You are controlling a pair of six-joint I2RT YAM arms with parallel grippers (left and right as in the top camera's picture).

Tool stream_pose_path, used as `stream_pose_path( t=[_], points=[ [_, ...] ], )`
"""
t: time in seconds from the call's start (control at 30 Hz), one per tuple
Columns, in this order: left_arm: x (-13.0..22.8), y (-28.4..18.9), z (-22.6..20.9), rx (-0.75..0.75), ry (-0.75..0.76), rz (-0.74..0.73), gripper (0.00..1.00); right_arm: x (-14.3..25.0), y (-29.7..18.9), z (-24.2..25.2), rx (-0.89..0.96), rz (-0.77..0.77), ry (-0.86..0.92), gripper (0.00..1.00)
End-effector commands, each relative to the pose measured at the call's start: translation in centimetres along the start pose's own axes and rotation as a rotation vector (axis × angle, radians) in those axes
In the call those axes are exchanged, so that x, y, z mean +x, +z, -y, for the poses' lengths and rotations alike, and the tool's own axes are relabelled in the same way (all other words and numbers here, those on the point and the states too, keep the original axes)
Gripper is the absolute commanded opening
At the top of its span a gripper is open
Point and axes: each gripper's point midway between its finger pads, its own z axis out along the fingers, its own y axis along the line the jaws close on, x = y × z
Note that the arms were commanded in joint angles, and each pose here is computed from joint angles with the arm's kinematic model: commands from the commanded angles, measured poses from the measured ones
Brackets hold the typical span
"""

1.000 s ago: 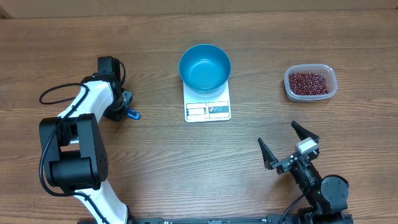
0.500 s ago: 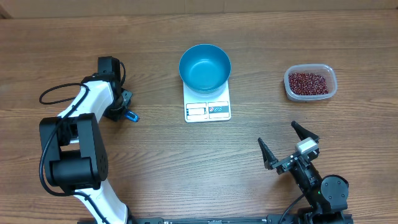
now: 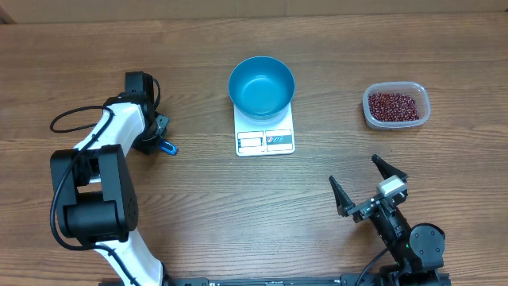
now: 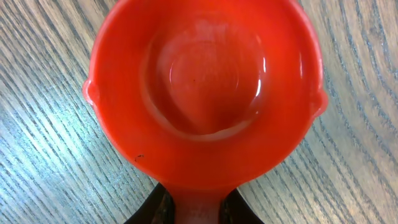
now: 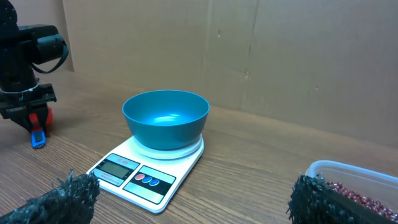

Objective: Scoop item into bowl and weigh 150g on scale
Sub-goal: 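Lower the left gripper and close it on the scoop handle, then lift the red scoop and carry it toward the scale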

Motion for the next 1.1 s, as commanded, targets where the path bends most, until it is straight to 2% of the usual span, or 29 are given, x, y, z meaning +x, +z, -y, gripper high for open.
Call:
stream_pose_path(
  t=[0.0, 0.3, 0.47, 0.67, 0.87, 1.07],
  points=[
    [0.8, 0.9, -0.2, -0.01, -0.006, -0.049, 0.05, 0.2, 0.0, 0.0, 0.002, 0.001, 0.004, 1.0],
    [0.9, -1.3, 0.3, -0.013, 0.015, -0.092, 0.04, 0.2, 0.0, 0.0, 0.002, 0.001, 0.004, 1.0],
    [-0.1, -5.5, 1.8, 0.027, 0.05, -0.072, 0.04, 0.2, 0.0, 0.0, 0.002, 0.001, 0.004, 1.0],
    [0.3, -11.9, 4.7, 0.151, 0.124, -0.031, 0.04, 0.2, 0.0, 0.0, 0.002, 0.001, 0.004, 1.0],
    [4.3, -17.1, 7.5, 0.298, 0.24, -0.027, 0.04, 0.2, 0.0, 0.0, 0.002, 0.001, 0.003, 1.0],
    [10.3, -18.8, 9.0, 0.355, 0.367, -0.094, 0.04, 0.2, 0.0, 0.0, 0.002, 0.001, 0.003, 1.0]
  ],
)
